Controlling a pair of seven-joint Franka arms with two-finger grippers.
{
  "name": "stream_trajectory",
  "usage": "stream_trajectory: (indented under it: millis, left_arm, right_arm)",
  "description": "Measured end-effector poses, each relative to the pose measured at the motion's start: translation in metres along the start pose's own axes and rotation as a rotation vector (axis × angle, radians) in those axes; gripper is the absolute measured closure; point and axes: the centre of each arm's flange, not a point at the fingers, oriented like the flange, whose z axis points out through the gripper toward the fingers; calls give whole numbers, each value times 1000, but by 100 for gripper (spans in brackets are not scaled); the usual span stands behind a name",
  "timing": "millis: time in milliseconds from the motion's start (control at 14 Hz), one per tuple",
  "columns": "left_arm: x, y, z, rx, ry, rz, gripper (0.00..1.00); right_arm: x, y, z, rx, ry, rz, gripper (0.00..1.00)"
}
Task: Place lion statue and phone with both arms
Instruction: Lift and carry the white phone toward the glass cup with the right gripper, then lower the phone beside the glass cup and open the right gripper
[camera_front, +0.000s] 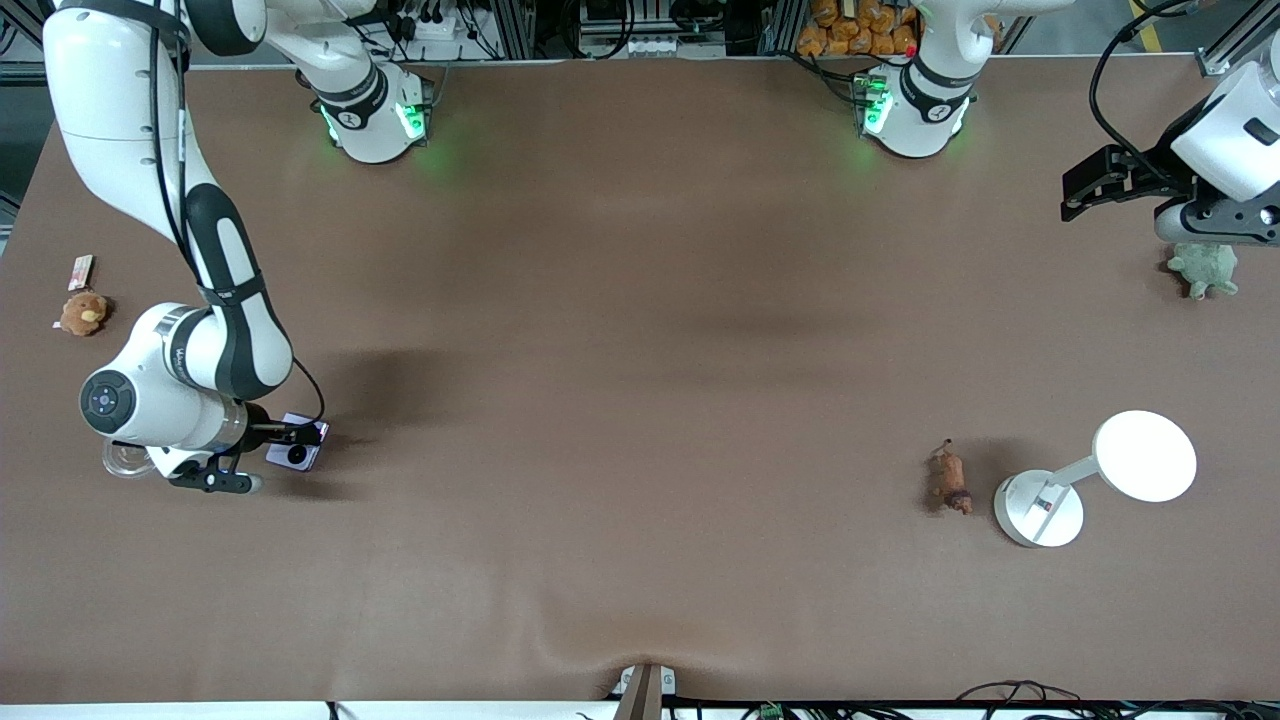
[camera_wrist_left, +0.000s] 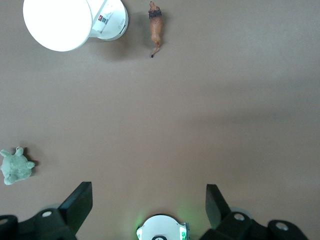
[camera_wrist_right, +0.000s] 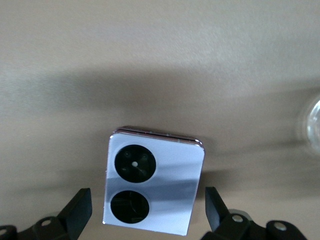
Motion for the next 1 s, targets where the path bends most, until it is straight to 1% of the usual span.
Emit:
stream_trajectory:
  millis: [71,143,214,286,357,500,571,714,857,1000]
  left_arm:
    - [1,0,0,0,0,0,0]
    - [1,0,1,0,1,1,0]
    - [2,0,2,0,2,1,0]
    - [3,1,2,0,3,1,0]
    - [3,1,2,0,5,2,0]
    - [3,2,0,0,13,4,0]
    - [3,2,-1,0,15,4,0]
    - [4,2,-1,0,16,4,0]
    - [4,2,-1,0,14,3,0]
    - [5,2,0,0,14,3,0]
  right_arm:
    - [2,-3,-11,8,-9,-12,0]
    - [4,-8,-30,23,-36,-25,0]
    - [7,-14,-57,41,-67,-46,0]
    - [9,-22,-90,60,-87,-82,0]
    - [12,-33,-130,75,-89,-125,0]
    - [11,-56,-211,92,-65,-186,0]
    - [9,-62,-242,95,-53,-211,0]
    - [6,-68,-289,96,-24,-261,0]
    - [-2,-69,-330,93,-6,-283,0]
    - [-18,-67,-368,95,7,-294,0]
